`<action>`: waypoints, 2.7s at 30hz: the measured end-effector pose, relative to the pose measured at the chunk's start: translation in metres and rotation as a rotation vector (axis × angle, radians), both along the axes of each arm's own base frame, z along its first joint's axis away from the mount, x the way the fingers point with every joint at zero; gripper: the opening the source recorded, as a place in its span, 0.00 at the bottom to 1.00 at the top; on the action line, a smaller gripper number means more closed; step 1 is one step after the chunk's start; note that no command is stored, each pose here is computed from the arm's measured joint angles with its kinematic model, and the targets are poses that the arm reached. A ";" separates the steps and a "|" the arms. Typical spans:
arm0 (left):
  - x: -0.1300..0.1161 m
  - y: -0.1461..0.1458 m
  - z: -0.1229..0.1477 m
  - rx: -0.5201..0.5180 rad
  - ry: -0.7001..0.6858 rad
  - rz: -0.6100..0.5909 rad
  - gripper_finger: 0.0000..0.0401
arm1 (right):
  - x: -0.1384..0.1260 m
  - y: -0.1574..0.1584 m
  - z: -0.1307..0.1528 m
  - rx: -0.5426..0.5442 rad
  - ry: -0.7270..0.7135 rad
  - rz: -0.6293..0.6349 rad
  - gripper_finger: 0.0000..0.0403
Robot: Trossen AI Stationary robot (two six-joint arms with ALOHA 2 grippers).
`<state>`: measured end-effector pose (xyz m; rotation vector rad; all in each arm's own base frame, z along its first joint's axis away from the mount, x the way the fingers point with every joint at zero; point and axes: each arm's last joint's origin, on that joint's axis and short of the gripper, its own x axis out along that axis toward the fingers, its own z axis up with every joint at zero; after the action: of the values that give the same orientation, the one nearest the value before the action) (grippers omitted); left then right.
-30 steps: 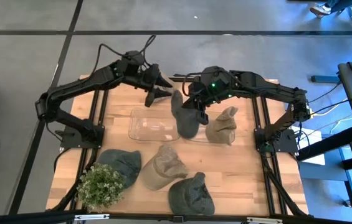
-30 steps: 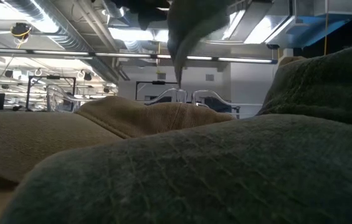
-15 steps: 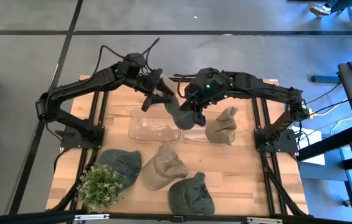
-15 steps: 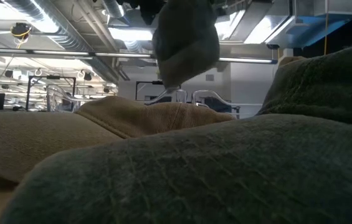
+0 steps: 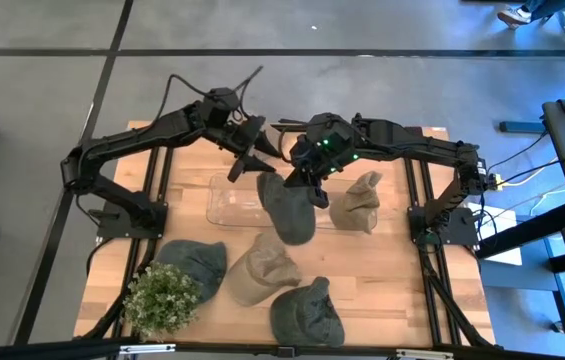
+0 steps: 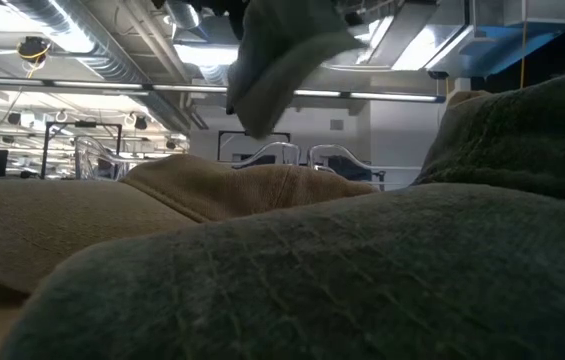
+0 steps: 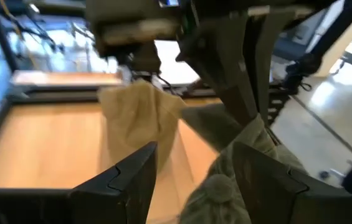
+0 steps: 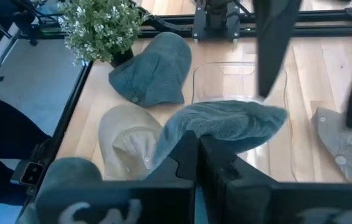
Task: Pick & Place hat
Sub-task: Put the top blue cap into the left transparent bin
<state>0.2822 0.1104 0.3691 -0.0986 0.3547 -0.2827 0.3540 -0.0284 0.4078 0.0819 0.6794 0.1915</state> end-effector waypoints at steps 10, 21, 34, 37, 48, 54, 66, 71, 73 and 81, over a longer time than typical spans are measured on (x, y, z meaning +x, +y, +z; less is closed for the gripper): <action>0.015 -0.001 -0.021 -0.104 0.076 -0.098 0.51 | -0.002 0.000 -0.002 -0.017 0.029 -0.014 0.01; 0.014 0.000 -0.020 -0.101 0.089 -0.062 0.51 | -0.003 -0.002 -0.004 -0.040 0.048 -0.044 0.01; 0.013 0.001 -0.022 -0.054 0.095 -0.048 0.44 | -0.003 -0.002 -0.004 -0.053 0.050 -0.057 0.01; 0.013 0.001 -0.022 -0.048 0.094 -0.050 0.37 | -0.003 -0.002 -0.004 -0.053 0.050 -0.057 0.01; 0.012 0.003 -0.022 -0.044 0.097 -0.039 0.13 | -0.003 -0.003 -0.004 -0.083 0.054 -0.089 0.01; 0.003 0.007 -0.014 -0.032 0.070 -0.016 0.14 | -0.003 -0.004 -0.004 -0.090 0.054 -0.098 0.10; 0.001 0.005 -0.008 0.068 -0.007 -0.147 0.14 | -0.012 -0.009 0.018 -0.312 0.033 -0.201 0.22; -0.007 0.002 0.010 0.154 -0.024 -0.196 0.14 | -0.029 -0.011 0.048 -0.377 0.009 -0.319 0.37; -0.009 0.001 0.015 0.185 -0.024 -0.215 0.14 | -0.033 -0.011 0.056 -0.343 -0.001 -0.349 0.44; -0.013 -0.003 0.023 0.254 -0.086 -0.352 0.13 | -0.051 -0.009 0.069 -0.318 0.002 -0.379 0.60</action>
<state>0.2695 0.1074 0.3922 0.2277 0.3187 -0.5853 0.3028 -0.0373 0.4772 -0.0945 0.6768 -0.2807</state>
